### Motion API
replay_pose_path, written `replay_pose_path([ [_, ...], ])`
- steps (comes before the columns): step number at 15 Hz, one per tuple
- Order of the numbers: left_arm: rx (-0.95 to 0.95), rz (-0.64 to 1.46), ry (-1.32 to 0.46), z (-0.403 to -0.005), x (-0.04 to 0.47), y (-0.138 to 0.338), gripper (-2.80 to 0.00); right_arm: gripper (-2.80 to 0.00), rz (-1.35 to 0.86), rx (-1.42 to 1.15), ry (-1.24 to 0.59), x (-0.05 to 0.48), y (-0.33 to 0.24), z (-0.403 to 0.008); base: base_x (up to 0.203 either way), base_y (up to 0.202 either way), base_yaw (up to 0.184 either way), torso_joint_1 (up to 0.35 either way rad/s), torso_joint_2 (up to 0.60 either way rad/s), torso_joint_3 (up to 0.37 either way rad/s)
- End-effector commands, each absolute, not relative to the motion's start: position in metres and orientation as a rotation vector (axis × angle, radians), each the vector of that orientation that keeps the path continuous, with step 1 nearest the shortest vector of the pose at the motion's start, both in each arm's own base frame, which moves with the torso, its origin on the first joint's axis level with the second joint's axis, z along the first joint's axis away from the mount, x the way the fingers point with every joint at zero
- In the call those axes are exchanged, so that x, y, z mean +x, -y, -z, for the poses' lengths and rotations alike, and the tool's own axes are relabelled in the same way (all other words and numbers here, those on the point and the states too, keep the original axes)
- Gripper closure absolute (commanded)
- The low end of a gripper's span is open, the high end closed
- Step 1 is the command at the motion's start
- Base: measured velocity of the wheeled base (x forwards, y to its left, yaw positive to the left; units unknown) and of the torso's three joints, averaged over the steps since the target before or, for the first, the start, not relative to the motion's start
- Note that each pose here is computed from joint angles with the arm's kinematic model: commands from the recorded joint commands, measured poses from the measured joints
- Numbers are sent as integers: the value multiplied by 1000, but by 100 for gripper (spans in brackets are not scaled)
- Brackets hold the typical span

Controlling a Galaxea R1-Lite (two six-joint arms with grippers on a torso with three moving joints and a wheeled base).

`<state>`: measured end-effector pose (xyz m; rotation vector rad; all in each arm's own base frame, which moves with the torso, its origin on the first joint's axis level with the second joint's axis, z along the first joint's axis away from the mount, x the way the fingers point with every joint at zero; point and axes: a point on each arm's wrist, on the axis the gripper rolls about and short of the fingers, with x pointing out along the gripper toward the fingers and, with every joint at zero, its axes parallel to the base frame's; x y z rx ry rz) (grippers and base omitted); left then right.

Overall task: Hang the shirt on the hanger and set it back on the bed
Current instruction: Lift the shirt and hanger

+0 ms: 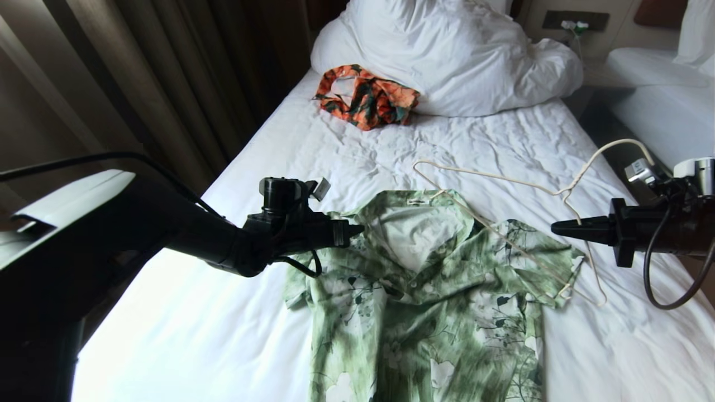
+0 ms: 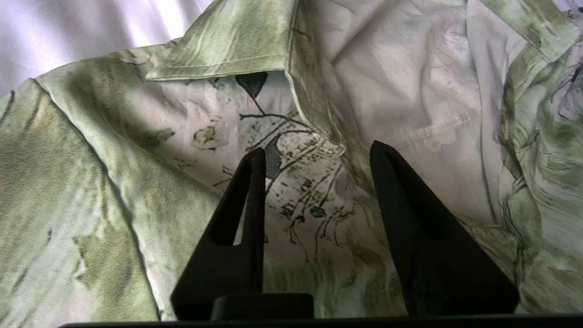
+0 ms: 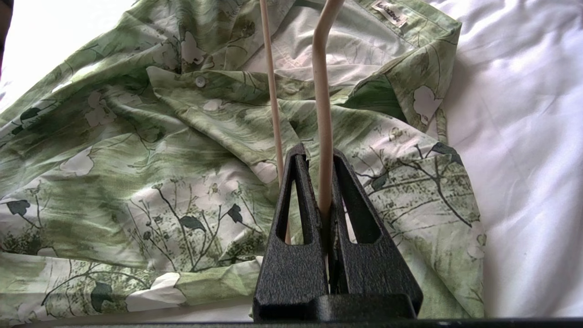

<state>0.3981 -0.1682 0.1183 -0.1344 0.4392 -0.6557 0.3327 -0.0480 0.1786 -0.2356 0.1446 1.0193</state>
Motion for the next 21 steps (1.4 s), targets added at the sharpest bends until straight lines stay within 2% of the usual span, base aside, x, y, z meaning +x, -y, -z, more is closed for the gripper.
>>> replay_pose_path([
  [1,-135,654,-448,-111,403,170,-280,0,-1025,-234,-143,333,48,-177,0,0,0,0,0,0],
  [7,-187,636,-428,-116,404,190,-280,0,-1025,-229,-149,335,49,-174,0,0,0,0,0,0],
  [13,-182,601,-384,-94,418,210,-280,0,-1021,-228,-151,335,50,-173,0,0,0,0,0,0],
  [14,-181,601,-384,-92,419,210,0,0,-1020,-225,-154,335,51,-173,0,0,0,0,0,0],
  [21,-192,579,-318,-108,418,209,0,0,-1037,-188,-204,344,47,-153,0,0,0,0,0,0],
])
